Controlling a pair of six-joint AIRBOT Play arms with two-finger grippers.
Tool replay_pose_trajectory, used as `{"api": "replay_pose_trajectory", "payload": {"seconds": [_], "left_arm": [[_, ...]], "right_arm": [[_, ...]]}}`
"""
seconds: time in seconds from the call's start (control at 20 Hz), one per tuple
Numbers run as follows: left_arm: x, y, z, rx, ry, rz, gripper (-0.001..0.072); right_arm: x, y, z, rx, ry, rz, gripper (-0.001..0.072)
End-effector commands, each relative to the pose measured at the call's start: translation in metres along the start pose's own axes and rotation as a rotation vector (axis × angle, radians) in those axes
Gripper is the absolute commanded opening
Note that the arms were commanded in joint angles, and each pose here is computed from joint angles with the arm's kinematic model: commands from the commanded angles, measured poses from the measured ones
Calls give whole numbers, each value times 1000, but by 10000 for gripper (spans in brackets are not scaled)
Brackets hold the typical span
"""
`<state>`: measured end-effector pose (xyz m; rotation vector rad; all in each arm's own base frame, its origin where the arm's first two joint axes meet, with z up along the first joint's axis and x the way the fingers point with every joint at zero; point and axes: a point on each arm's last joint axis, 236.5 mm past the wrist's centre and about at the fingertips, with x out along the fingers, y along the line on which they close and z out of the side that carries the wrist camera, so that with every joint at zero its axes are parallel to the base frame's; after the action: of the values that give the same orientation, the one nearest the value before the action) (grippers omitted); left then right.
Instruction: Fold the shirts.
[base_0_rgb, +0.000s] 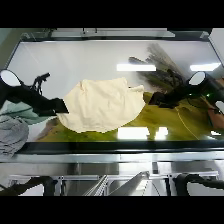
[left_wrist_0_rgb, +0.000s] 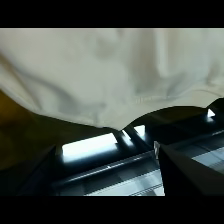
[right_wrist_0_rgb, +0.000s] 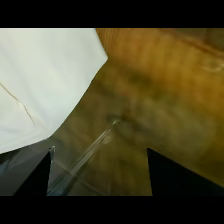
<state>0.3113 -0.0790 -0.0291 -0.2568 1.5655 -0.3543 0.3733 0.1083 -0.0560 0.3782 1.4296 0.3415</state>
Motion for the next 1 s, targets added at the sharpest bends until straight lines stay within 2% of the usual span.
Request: {"api": "replay_pose_trajectory", "payload": {"seconds": [0.0, 0.35, 0.5, 0.55, 0.6, 0.65, 0.75, 0.8, 0.85, 0.95], "left_arm": [[45, 12, -23, -41, -4, 25, 711], [83, 28, -30, -68, 86, 28, 711], [84, 30, -22, -61, 54, 35, 710], [85, 31, -17, -61, 33, 40, 710], [85, 33, -12, -61, 11, 45, 693], [85, 34, -8, -61, -6, 48, 693], [84, 35, -2, -60, -33, 54, 664], [84, 36, 0, -60, -43, 57, 491], [84, 36, 3, -59, -53, 59, 319], [80, 36, 9, -54, -72, 61, 61]], "right_arm": [[29, 1, -18, 33, 59, 47, 642], [68, 37, -2, 48, 23, 230, 641], [74, 49, 12, 88, -19, 310, 639], [77, 54, 16, 104, -31, 342, 591], [80, 59, 19, 102, -38, 374, 358], [82, 64, 21, 99, -48, 403, 234], [82, 75, 27, 98, -73, 453, 199], [79, 81, 30, 78, -88, 472, 13], [76, 83, 33, 71, -94, 478, 18], [66, 91, 37, 43, -98, 495, 17]]}}
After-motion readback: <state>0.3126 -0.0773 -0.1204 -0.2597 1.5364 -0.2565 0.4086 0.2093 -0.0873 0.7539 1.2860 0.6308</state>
